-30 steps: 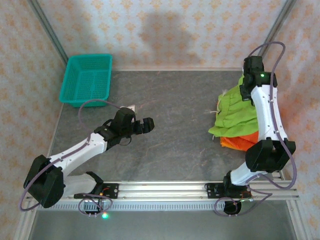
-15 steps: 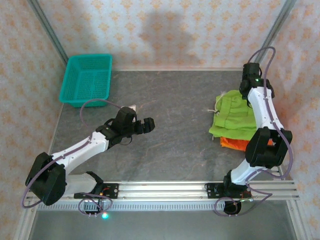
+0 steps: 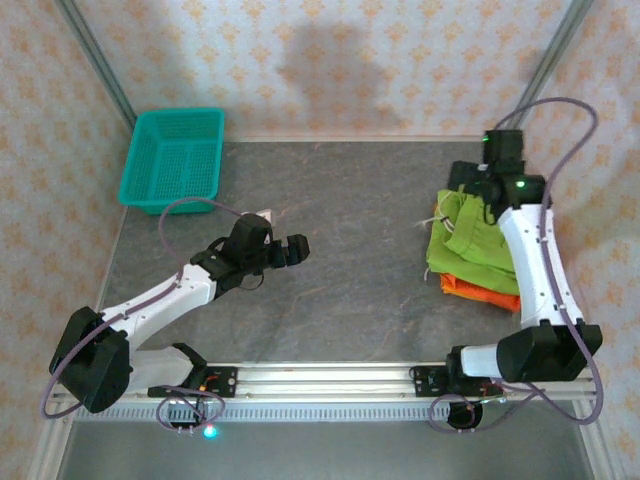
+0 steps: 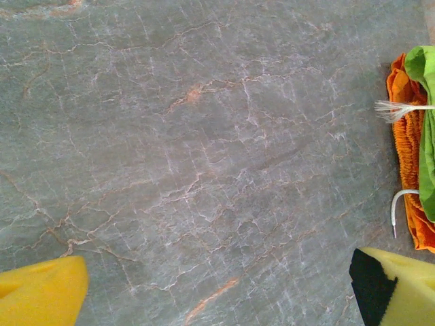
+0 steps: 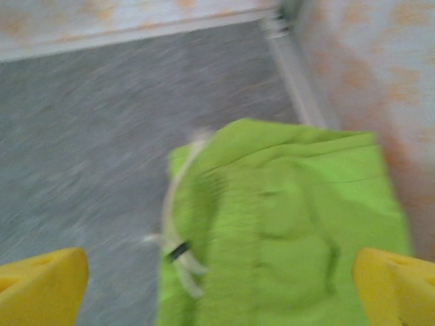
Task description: Fold and stack the shorts
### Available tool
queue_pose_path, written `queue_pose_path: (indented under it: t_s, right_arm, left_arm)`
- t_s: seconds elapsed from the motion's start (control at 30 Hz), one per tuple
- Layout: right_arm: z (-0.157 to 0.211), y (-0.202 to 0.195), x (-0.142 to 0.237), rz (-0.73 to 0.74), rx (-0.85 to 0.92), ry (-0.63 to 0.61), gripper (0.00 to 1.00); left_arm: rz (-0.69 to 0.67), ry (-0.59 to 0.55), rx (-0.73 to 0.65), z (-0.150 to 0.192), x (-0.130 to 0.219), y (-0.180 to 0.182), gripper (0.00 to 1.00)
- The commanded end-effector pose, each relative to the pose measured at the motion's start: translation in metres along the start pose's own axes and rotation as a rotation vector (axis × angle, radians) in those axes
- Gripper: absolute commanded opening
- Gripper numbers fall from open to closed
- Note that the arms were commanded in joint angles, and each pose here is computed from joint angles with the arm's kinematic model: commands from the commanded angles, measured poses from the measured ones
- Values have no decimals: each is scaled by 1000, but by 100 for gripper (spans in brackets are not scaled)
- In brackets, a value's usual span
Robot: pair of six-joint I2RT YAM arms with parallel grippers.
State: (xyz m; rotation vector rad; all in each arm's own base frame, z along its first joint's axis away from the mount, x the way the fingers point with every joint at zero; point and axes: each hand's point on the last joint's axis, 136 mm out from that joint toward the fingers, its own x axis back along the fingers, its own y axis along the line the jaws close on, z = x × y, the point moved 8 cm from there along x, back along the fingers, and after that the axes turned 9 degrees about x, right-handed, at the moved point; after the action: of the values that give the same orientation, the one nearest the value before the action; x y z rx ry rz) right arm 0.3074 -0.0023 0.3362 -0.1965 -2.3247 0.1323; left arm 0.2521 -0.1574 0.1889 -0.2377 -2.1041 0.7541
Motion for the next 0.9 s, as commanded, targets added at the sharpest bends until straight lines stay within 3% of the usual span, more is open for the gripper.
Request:
queue_pose_path:
  t_s: [0.0,0.23,0.5,0.6,0.87]
  right_arm:
    - [43,29,-24,-3,41,205,98]
    - [101,84,-48,96,316,342,98]
    - [130,108,-78,438,692,428,91]
    - [138,114,-82,493,770,449,84]
    - [154,119,-94,582,887,510,77]
  left_arm:
    - [-13,-25,12,0,0,2,100]
    - [-24,-24,18,2,-2,5,100]
    - [-33,-20,25,3,-4,7,100]
    - [-40,-20,26,4,-4,9,100]
    - [-43,-16,31,6,-7,12,100]
